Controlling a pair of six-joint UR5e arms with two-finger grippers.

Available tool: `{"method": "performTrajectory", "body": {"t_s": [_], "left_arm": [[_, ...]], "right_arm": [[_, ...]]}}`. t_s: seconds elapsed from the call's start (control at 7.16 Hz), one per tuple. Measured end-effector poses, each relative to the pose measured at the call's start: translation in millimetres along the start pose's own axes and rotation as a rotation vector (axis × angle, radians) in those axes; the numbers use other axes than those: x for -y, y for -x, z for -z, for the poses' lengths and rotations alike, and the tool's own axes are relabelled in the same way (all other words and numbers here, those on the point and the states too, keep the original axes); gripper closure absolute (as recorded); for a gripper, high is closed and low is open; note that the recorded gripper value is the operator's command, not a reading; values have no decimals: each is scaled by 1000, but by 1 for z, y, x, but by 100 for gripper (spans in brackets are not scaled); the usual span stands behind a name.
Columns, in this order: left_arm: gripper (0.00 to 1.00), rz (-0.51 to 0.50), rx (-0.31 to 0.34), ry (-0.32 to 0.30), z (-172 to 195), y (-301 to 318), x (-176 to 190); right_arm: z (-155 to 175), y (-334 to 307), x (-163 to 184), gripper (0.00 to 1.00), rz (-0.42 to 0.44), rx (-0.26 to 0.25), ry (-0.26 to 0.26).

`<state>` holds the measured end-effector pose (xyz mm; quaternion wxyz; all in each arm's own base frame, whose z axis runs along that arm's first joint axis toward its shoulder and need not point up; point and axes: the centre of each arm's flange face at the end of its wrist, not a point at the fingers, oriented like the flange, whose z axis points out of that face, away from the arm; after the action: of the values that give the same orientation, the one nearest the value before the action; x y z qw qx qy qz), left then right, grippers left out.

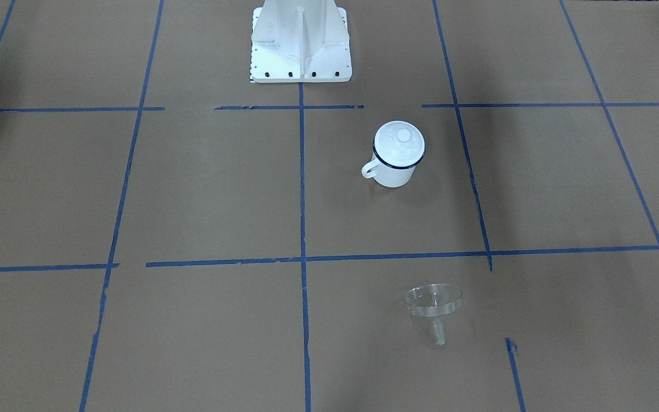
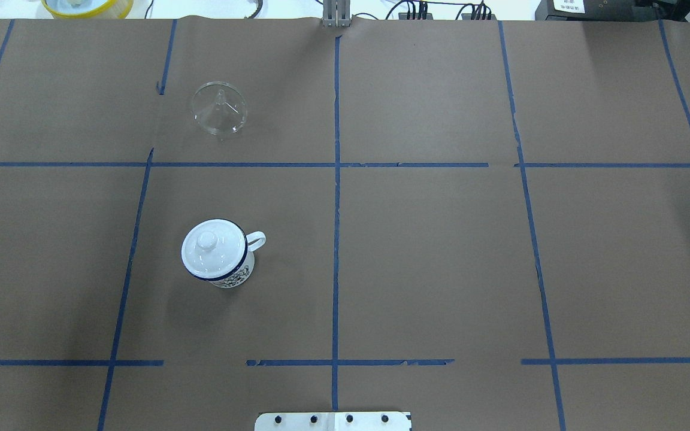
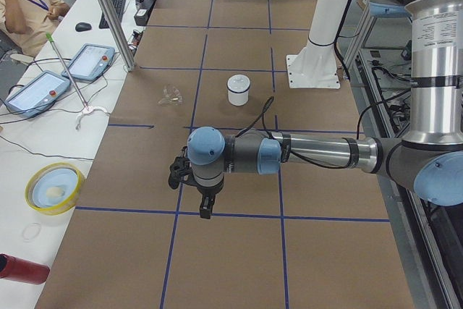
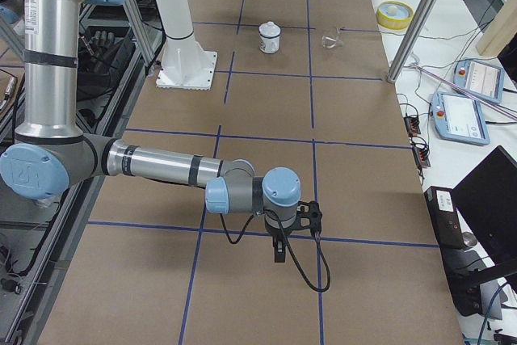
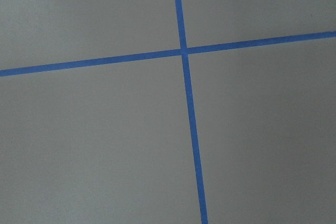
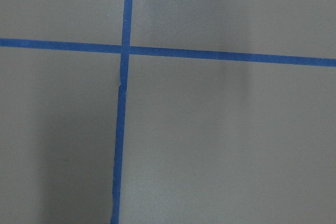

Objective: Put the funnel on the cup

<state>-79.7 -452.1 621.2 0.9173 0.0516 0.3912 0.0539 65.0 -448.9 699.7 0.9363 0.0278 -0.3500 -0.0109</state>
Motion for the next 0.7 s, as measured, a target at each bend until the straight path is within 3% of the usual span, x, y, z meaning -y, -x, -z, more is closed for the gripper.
{"method": "performTrajectory", "body": {"t_s": [0.42,0.7], "left_arm": [[0,-32,3,-25,9,-11,14],[0,-131,4,-102,36,-47,35]], "right_arm": [[0,0,0,0,0,0,0],[0,0,0,0,0,0,0]]}}
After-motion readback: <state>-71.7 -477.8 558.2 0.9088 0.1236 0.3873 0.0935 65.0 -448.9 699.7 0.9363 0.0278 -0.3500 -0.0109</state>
